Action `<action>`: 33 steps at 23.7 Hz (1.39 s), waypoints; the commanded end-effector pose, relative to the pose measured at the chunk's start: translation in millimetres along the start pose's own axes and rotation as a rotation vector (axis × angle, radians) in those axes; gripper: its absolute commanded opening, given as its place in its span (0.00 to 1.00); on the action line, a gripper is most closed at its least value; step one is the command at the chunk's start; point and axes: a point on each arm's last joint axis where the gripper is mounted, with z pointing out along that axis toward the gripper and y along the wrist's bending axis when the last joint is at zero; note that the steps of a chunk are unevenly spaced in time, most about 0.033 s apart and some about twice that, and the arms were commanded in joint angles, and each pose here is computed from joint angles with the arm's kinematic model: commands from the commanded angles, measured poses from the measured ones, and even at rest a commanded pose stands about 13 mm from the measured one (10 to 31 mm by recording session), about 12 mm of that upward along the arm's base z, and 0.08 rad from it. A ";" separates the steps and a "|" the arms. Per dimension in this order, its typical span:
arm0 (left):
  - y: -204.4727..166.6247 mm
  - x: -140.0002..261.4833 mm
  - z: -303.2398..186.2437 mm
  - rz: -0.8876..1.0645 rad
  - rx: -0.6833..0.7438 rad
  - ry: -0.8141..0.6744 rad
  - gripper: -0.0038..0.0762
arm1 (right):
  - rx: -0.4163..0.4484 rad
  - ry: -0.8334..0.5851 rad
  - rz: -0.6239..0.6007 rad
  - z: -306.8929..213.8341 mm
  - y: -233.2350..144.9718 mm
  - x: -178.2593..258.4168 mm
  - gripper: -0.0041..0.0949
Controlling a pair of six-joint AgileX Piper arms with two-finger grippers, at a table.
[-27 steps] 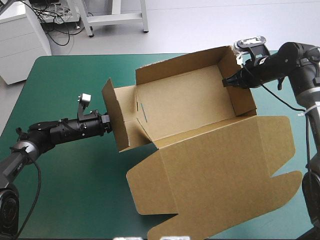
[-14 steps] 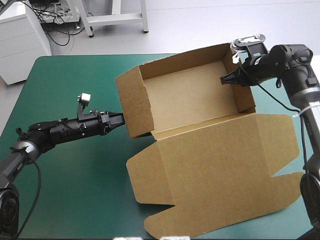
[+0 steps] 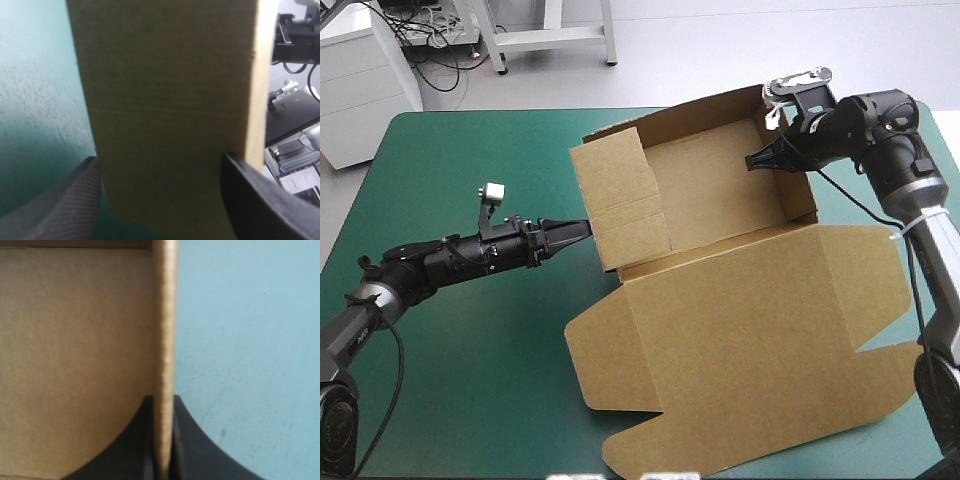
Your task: Fold the box
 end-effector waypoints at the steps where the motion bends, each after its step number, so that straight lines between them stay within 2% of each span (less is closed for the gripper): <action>1: -32.2 -9.0 -2.8 0.050 0.188 -0.043 0.68 | 0.048 -0.133 -0.026 -32.4 6.8 -11.9 0.03; 9: -38.7 -12.1 1.4 0.078 0.211 -0.048 0.68 | 0.034 -0.146 -0.006 -32.5 15.6 -13.6 0.03; 14: -61.6 -25.6 11.4 0.135 0.260 -0.025 0.68 | 0.024 -0.144 0.002 -32.6 22.2 -13.7 0.03; 16: -71.7 -37.4 13.5 0.147 0.224 0.001 0.68 | 0.026 -0.144 0.007 -32.6 24.5 -13.9 0.03; 21: -94.4 -66.1 18.6 0.177 -0.002 0.068 0.68 | 0.032 -0.155 0.052 -32.8 23.7 -14.8 0.03; 27: -135.4 -72.7 51.0 0.321 -0.433 0.127 0.65 | 0.002 -0.184 0.104 -33.2 25.8 -17.4 0.03; 30: -145.8 -75.2 55.2 0.355 -0.554 0.110 0.63 | -0.024 -0.189 0.128 -33.3 27.9 -18.0 0.03; 33: -154.8 -78.4 57.3 0.312 -0.588 0.057 0.63 | -0.048 -0.190 0.150 -33.4 30.0 -18.3 0.03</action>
